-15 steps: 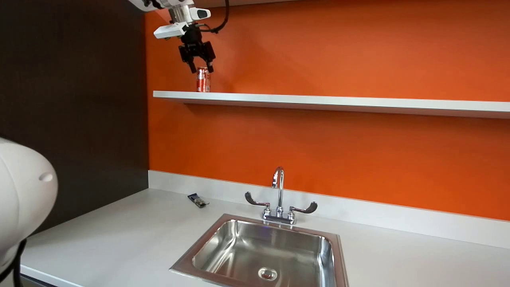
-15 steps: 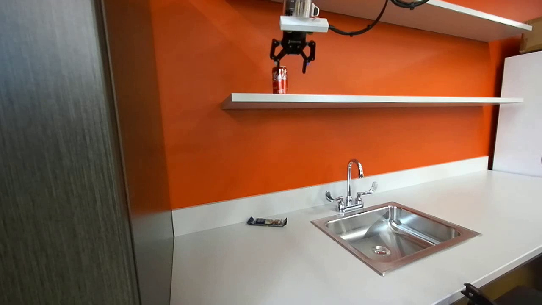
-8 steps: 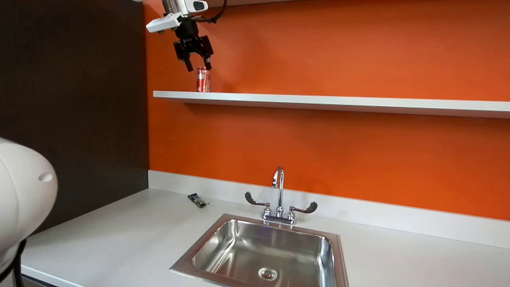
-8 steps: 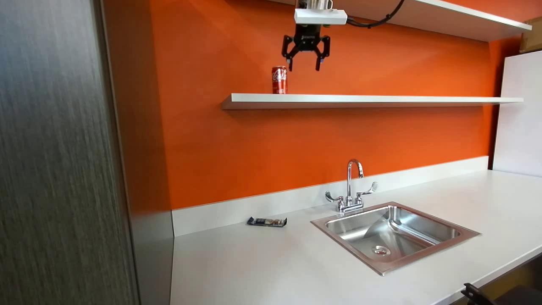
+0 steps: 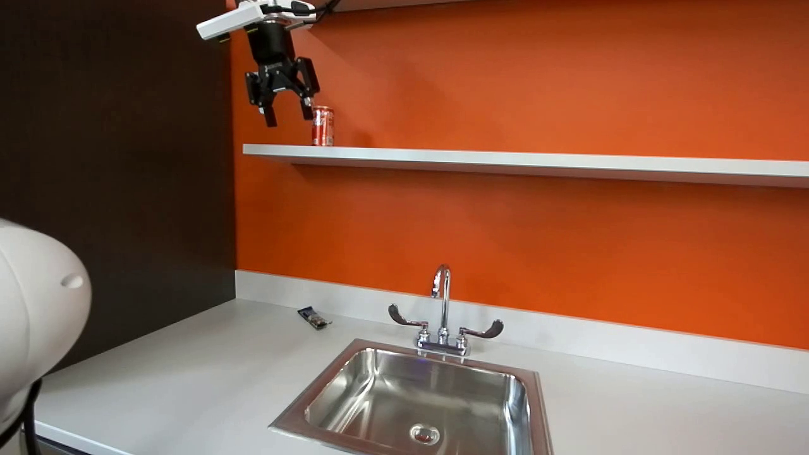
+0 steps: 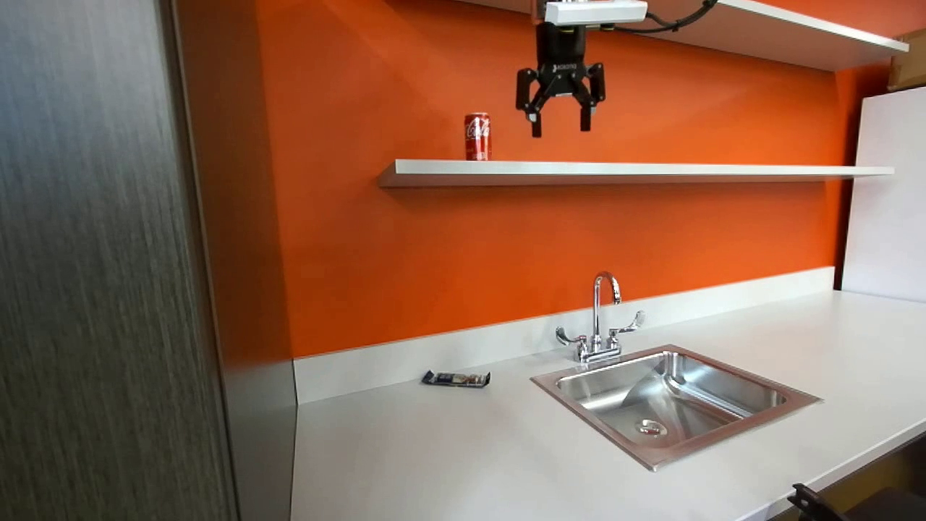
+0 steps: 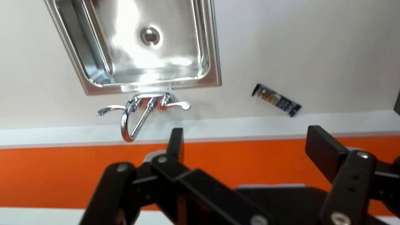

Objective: Put the can on the bottom shelf

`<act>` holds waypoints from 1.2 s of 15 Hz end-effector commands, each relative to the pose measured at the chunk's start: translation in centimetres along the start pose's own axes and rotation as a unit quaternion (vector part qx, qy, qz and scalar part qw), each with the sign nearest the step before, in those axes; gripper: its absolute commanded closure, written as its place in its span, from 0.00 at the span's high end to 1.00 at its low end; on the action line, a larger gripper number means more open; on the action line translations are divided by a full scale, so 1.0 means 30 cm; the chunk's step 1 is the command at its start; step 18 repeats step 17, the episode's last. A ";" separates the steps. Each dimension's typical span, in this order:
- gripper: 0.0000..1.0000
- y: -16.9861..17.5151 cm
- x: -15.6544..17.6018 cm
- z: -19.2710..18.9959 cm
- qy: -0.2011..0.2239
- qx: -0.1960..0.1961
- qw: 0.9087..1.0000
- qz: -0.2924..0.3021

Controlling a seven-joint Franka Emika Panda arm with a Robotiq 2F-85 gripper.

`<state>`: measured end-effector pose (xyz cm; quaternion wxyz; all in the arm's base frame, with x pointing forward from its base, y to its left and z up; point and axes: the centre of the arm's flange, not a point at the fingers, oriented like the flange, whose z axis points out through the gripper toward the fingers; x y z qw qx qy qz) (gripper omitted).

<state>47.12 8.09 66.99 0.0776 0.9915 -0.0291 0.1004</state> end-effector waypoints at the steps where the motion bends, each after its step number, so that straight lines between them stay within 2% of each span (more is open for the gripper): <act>1: 1.00 0.027 -0.120 0.121 -0.079 -0.009 0.996 -0.040; 5: 1.00 0.040 -0.212 0.310 -0.154 0.003 0.986 -0.070; 9: 1.00 0.071 -0.318 0.455 -0.201 0.032 0.976 -0.082; 14: 1.00 0.117 -0.480 0.548 -0.201 0.059 0.977 -0.045; 15: 1.00 0.081 -0.377 0.543 -0.221 0.042 0.973 -0.054; 18: 1.00 0.087 -0.400 0.549 -0.222 0.042 0.973 -0.053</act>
